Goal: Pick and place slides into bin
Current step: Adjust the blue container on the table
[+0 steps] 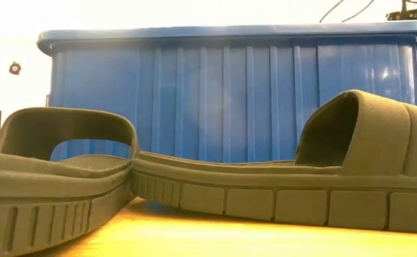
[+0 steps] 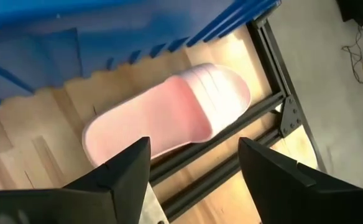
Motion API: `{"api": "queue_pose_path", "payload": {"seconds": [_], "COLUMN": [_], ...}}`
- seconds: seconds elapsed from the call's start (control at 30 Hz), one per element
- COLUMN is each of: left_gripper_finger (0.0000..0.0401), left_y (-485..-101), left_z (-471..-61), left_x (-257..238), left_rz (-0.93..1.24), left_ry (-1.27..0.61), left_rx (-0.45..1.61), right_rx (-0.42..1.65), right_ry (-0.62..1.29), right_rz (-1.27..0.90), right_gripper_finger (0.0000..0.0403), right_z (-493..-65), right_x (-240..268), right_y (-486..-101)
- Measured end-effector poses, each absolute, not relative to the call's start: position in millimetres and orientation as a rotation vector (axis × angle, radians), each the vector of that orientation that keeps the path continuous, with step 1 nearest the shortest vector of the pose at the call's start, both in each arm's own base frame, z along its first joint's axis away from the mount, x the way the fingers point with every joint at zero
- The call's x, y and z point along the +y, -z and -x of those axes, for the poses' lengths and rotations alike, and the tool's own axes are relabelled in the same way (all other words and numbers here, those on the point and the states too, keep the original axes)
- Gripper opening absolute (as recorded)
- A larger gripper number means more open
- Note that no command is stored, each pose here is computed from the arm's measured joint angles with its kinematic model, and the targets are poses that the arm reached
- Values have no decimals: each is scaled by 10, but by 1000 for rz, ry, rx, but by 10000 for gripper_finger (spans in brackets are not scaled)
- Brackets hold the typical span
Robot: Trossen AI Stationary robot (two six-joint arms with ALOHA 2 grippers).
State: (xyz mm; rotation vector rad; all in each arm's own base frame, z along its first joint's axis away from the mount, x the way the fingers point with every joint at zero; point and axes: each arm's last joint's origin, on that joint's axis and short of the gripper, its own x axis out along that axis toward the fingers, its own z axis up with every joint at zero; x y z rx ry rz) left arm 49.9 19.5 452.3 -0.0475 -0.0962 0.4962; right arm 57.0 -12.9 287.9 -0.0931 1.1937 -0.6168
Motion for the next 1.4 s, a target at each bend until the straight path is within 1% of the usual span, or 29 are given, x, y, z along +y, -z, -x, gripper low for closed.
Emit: {"api": "queue_pose_path", "payload": {"seconds": [0.23,0.33,0.4,0.53,0.6,0.67,0.73,0.87,1.0,1.23,1.4], "left_gripper_finger": [52,52,52,52,52,52,52,52,52,52,52], "left_y": [-4522,-4522,-4522,-4522,-4522,-4522,-4521,-4521,-4511,-4498,-4488], "left_z": [-494,-494,-492,-492,-492,-492,-486,-472,-449,-394,-341], "left_x": [194,194,193,193,193,193,192,189,183,171,158], "left_rz": [47,47,48,48,47,47,48,47,44,43,42], "left_ry": [-496,-496,-496,-496,-496,-496,-496,-496,-496,-496,-496], "left_rx": [-96,-96,-96,-96,-96,-96,-97,-100,-92,-92,-94], "right_rx": [1195,1166,1070,870,785,710,633,501,507,525,535], "right_ry": [621,696,748,768,849,953,1044,1166,1207,1293,1265], "right_rz": [97,72,-23,-160,-208,-272,-344,-481,-530,-575,-539], "right_gripper_finger": [220,219,219,218,214,200,176,103,24,9,9], "right_z": [-574,-607,-660,-803,-845,-855,-853,-832,-887,-989,-1070], "right_x": [-130,-142,-143,-141,-155,-170,-182,-196,-193,-190,-189], "right_y": [-2881,-2915,-2958,-3043,-3059,-3060,-3060,-3044,-2919,-2697,-2685]}}
